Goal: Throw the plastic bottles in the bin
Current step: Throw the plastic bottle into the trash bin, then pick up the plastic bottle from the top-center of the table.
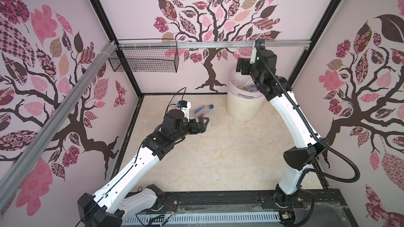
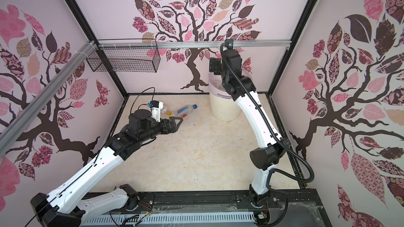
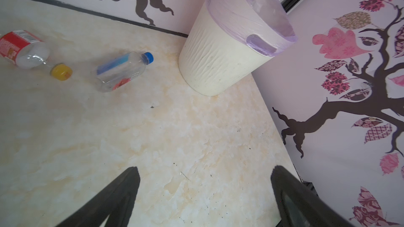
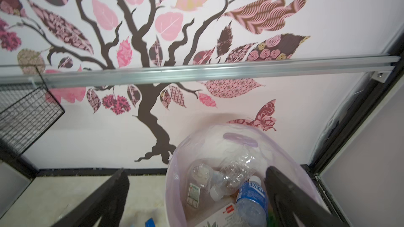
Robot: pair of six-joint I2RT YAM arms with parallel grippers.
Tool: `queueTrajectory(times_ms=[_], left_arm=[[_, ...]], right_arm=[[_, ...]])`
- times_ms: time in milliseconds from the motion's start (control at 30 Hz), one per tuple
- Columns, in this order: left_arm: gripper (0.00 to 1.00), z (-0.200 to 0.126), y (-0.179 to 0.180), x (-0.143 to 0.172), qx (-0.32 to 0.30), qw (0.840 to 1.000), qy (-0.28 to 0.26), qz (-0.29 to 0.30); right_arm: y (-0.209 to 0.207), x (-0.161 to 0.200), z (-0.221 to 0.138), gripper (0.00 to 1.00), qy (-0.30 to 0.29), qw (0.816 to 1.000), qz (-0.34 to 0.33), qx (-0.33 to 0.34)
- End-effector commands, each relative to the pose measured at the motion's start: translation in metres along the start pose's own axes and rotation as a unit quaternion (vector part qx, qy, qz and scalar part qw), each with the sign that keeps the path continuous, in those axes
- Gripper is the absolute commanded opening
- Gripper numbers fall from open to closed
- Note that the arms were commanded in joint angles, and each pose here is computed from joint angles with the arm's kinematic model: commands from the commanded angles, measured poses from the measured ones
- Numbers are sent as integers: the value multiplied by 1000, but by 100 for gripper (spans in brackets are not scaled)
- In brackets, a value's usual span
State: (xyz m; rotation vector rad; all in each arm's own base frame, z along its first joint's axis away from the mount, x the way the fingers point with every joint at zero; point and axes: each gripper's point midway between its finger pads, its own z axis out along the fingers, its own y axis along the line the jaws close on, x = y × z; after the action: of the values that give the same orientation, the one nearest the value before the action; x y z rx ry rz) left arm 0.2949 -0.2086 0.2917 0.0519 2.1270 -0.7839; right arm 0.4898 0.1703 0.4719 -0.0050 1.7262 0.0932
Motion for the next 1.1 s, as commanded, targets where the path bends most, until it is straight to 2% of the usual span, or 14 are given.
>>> queueTrajectory(times_ms=[0, 133, 267, 433, 567, 800, 967, 1067], left_arm=[[98, 1, 30, 9, -63, 998, 27, -7], [98, 6, 56, 7, -88, 994, 61, -33], [98, 16, 77, 0, -103, 990, 87, -46], [98, 49, 87, -2, -110, 985, 128, -23], [98, 82, 104, -1, -131, 979, 159, 8], [98, 137, 132, 0, -152, 961, 215, 88], [98, 173, 144, -18, -166, 958, 202, 114], [98, 193, 156, -25, -187, 950, 214, 129]], right_arm=[[13, 25, -24, 100, 17, 998, 30, -44], [27, 114, -42, 100, 90, 988, 71, -105], [26, 199, -55, 99, 166, 976, 79, -117], [24, 270, -70, 100, 233, 959, 93, -129], [24, 293, -78, 99, 257, 952, 97, -138], [26, 304, -94, 100, 274, 942, 110, -161], [25, 309, -106, 99, 280, 937, 118, -172], [23, 307, -111, 99, 279, 937, 119, -173]])
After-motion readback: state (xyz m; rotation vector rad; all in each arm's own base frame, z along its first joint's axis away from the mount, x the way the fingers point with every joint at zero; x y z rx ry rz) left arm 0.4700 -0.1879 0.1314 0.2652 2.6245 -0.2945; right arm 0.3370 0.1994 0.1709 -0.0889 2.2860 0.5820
